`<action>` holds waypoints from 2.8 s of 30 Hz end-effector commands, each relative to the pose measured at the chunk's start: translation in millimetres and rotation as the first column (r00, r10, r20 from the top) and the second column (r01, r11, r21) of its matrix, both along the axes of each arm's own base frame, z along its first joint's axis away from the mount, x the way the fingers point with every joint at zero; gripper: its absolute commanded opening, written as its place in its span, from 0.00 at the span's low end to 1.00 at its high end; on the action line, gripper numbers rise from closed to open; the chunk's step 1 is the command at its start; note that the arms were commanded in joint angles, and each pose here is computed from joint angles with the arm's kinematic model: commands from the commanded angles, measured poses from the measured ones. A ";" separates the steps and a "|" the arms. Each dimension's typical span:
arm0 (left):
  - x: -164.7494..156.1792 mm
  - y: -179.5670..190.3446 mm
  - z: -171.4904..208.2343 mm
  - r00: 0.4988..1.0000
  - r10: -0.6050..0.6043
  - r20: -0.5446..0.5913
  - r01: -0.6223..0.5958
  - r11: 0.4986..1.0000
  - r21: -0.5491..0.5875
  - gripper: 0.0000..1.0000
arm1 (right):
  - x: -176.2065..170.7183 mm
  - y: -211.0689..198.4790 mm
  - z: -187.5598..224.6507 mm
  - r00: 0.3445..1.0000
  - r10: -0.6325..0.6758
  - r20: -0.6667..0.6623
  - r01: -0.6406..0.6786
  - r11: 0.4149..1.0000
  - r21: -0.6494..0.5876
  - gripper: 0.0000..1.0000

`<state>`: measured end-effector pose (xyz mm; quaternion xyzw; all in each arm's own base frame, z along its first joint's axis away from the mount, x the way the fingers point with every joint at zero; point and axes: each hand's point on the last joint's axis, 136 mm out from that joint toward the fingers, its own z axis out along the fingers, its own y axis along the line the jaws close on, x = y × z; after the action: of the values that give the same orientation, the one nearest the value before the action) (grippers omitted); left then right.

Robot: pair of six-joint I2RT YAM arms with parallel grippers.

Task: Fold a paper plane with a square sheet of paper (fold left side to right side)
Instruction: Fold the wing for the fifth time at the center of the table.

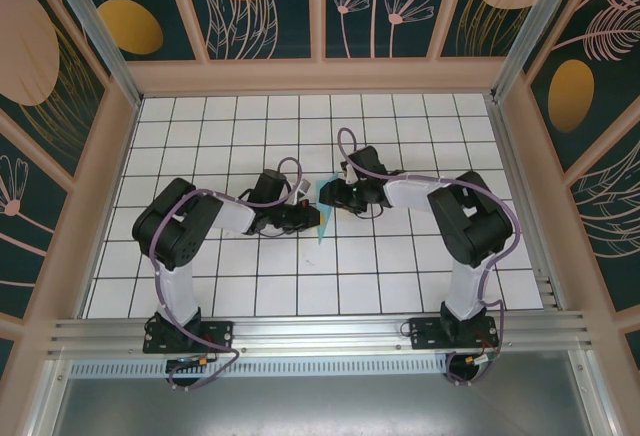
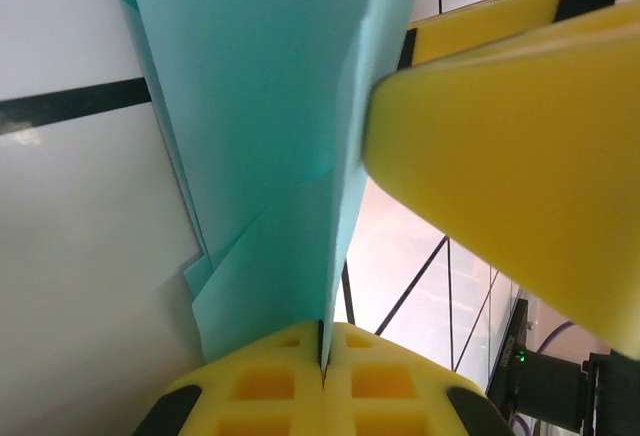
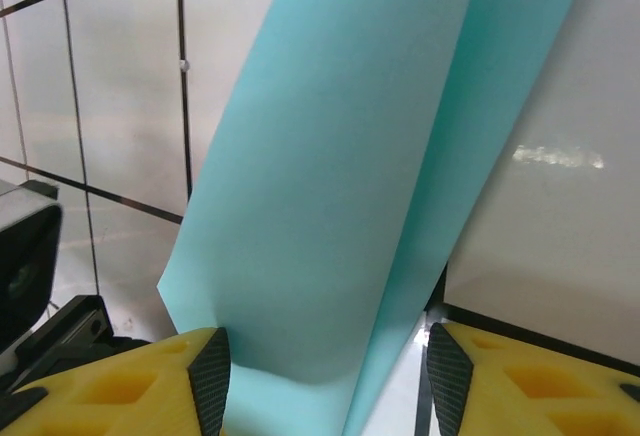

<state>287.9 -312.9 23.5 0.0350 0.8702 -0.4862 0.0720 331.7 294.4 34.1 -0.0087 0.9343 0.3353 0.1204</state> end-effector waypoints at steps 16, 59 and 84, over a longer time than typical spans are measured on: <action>4.3 7.6 17.8 0.999 0.007 0.035 -0.007 1.000 -0.006 0.20 | -5.3 -5.7 -27.0 0.996 -0.037 -0.081 0.030 0.995 -0.090 0.52; 78.0 10.5 5.6 0.998 0.054 0.026 -0.054 0.998 0.026 0.06 | -5.8 -6.3 -26.8 0.997 -0.021 -0.072 0.015 0.996 -0.086 0.52; 83.3 5.0 -6.5 1.000 0.020 0.021 -0.020 0.999 0.028 0.00 | 4.4 -21.5 38.4 0.998 0.004 0.055 -0.012 0.989 0.148 0.50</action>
<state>371.5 -305.8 21.8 0.0206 0.8769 -0.4713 0.0923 338.1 259.7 48.2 0.0210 0.9249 0.3571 0.1290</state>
